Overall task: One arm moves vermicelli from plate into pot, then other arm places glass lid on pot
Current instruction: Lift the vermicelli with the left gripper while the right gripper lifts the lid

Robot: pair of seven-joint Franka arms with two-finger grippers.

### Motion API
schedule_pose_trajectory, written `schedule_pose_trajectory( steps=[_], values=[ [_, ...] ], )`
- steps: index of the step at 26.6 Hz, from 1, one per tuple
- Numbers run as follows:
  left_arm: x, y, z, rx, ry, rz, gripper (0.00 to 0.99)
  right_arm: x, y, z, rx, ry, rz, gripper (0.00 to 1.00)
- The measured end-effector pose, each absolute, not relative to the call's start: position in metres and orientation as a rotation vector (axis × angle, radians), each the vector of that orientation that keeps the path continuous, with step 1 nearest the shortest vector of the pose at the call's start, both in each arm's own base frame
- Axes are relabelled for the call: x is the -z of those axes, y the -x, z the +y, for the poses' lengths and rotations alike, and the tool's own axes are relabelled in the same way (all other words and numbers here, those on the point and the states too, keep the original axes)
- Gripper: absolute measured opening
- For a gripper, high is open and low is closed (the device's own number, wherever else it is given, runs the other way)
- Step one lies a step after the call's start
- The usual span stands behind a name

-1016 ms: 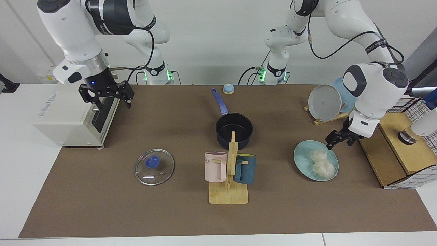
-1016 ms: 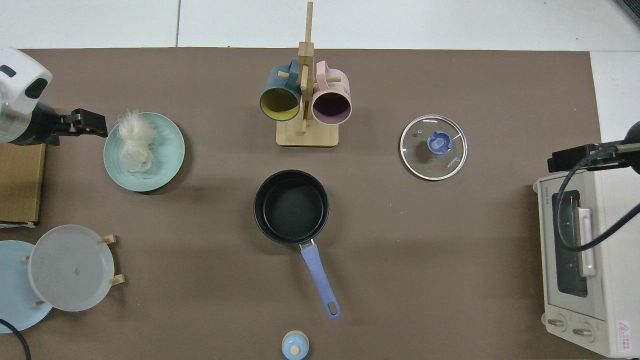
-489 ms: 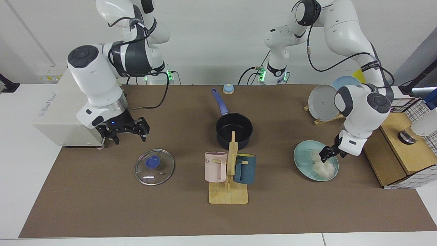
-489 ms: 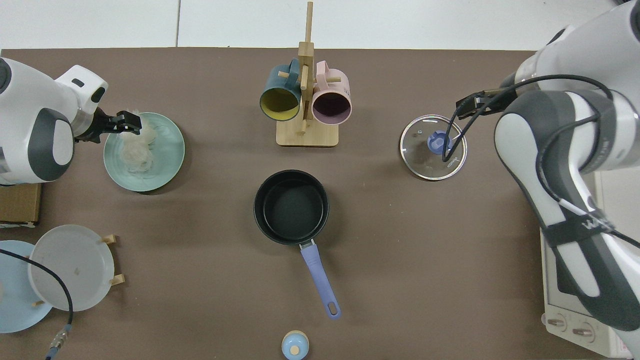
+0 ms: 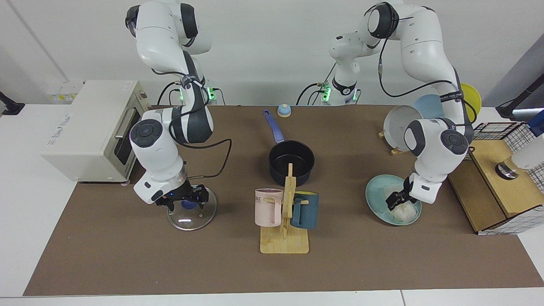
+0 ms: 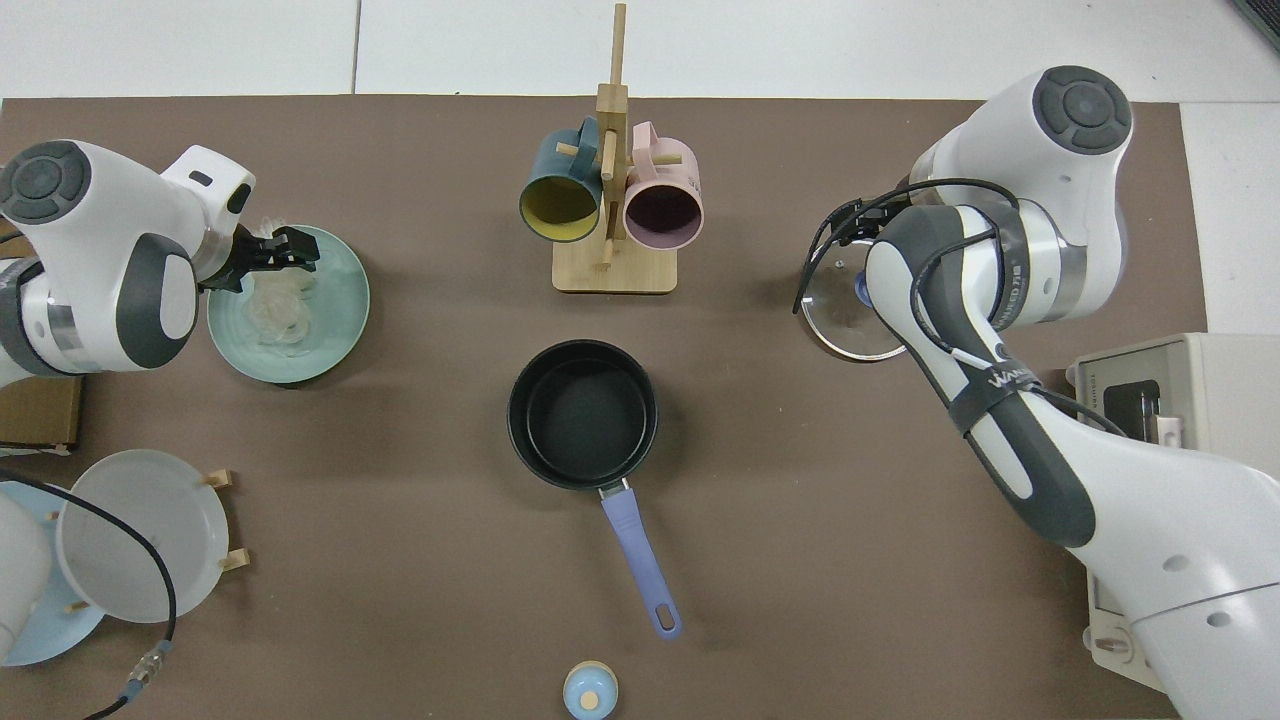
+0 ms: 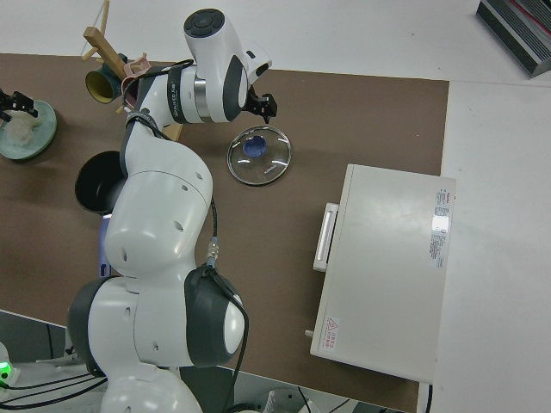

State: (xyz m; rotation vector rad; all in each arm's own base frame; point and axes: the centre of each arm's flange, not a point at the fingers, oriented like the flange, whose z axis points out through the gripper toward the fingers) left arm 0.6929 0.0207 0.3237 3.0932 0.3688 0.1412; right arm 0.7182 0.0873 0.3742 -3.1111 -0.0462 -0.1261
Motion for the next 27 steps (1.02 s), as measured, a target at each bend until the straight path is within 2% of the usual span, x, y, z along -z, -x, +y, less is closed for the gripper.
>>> schedule_pose_trajectory(
  steps=[3, 4, 7, 8, 9, 11, 12, 14, 20, 23, 27],
  values=[
    [-0.318, -0.693, 0.020, -0.147, -3.091, 0.370, 0.991, -0.355, -0.717, 0.086, 0.092, 3.116, -0.044, 1.00],
    [-0.317, -0.692, 0.020, -0.144, -3.091, 0.370, 0.952, -0.347, -0.715, 0.086, 0.080, 3.117, -0.044, 1.00],
    [-0.316, -0.692, 0.020, -0.140, -3.091, 0.370, 0.943, -0.327, -0.709, 0.085, 0.049, 3.120, -0.042, 1.00],
    [-0.316, -0.692, 0.020, -0.138, -3.091, 0.370, 0.907, -0.322, -0.707, 0.085, 0.041, 3.121, -0.042, 1.00],
    [-0.315, -0.692, 0.020, -0.134, -3.092, 0.370, 0.802, -0.317, -0.704, 0.085, 0.030, 3.122, -0.041, 1.00],
    [-0.315, -0.691, 0.019, -0.115, -3.093, 0.368, 0.709, -0.308, -0.700, 0.084, 0.006, 3.124, -0.041, 1.00],
    [-0.315, -0.690, 0.019, -0.107, -3.094, 0.367, 0.595, -0.305, -0.699, 0.084, -0.006, 3.125, -0.040, 1.00],
    [-0.318, -0.691, 0.018, -0.095, -3.096, 0.365, 0.511, -0.300, -0.696, 0.083, -0.022, 3.127, -0.041, 1.00],
    [-0.336, -0.688, 0.014, 0.000, -3.108, 0.354, 0.502, -0.300, -0.694, 0.083, -0.025, 3.127, -0.041, 1.00],
    [-0.366, -0.687, 0.003, 0.003, -3.109, 0.330, 0.427, -0.300, -0.694, 0.083, -0.025, 3.129, -0.044, 1.00],
    [-0.424, -0.676, -0.019, -0.024, -3.095, 0.316, 0.419, -0.302, -0.693, 0.083, -0.037, 3.130, -0.044, 1.00]
  ],
)
